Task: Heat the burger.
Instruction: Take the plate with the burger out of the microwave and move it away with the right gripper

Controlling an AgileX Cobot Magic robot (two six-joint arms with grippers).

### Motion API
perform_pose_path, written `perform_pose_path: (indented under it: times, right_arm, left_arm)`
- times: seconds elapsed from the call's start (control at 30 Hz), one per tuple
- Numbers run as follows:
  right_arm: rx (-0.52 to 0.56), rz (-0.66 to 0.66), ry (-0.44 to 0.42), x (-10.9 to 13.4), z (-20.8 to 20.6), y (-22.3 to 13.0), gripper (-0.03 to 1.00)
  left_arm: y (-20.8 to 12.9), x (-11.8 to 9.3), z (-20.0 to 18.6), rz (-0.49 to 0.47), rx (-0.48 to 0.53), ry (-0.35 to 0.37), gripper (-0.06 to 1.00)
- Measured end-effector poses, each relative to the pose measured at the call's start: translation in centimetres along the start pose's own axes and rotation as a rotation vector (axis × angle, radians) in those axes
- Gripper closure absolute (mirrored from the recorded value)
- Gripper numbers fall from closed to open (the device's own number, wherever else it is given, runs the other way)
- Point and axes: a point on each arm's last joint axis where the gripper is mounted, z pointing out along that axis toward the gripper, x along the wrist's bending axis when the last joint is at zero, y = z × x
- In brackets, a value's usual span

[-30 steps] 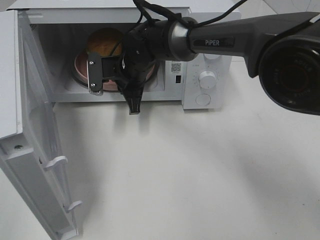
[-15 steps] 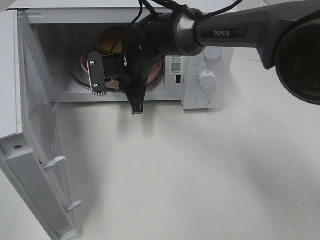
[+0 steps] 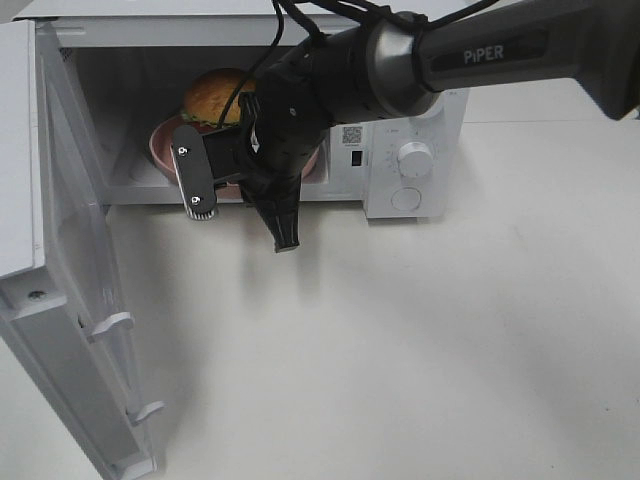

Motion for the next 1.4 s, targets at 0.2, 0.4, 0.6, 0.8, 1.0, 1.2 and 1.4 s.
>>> perform_pose_path:
  times: [0.2,0.4,0.6,0.8,1.0,1.2,1.4]
  right_arm:
    - [-0.008,-0.024,0.007,1.1,-0.8,0.3,0.91]
    - [-0.02,-0.026,0.01,2.3,-2.5,0.0,0.91]
    - [-0.047,-0.02,-0.012,3.4,-4.3,-0.5,0.91]
    - [-0.078,-0.036,-0.035,5.2,-6.4,-1.2,0.91]
    - [-0.081,-0.066,-0.05,6.2,-8.1,-1.8,0.91]
    - [-0.083,-0.088,-0.064,7.5,-10.2,-2.6,0.91]
    - [-0.078,-0.105,-0.061,9.0,-11.8,-3.5,0.91]
  left_arm:
    - [0.0,0.0,0.0,0.0,0.0,0.0,-0.04]
    - [0.0,0.0,0.0,0.0,0.0,0.0,-0.04]
    - [0.0,0.0,0.0,0.0,0.0,0.0,-0.04]
    - [0.0,0.0,0.0,0.0,0.0,0.0,-0.04]
    - [0.0,0.0,0.0,0.0,0.0,0.0,-0.04]
    - [0.0,0.0,0.0,0.0,0.0,0.0,-0.04]
    - [0.0,0.0,0.0,0.0,0.0,0.0,-0.04]
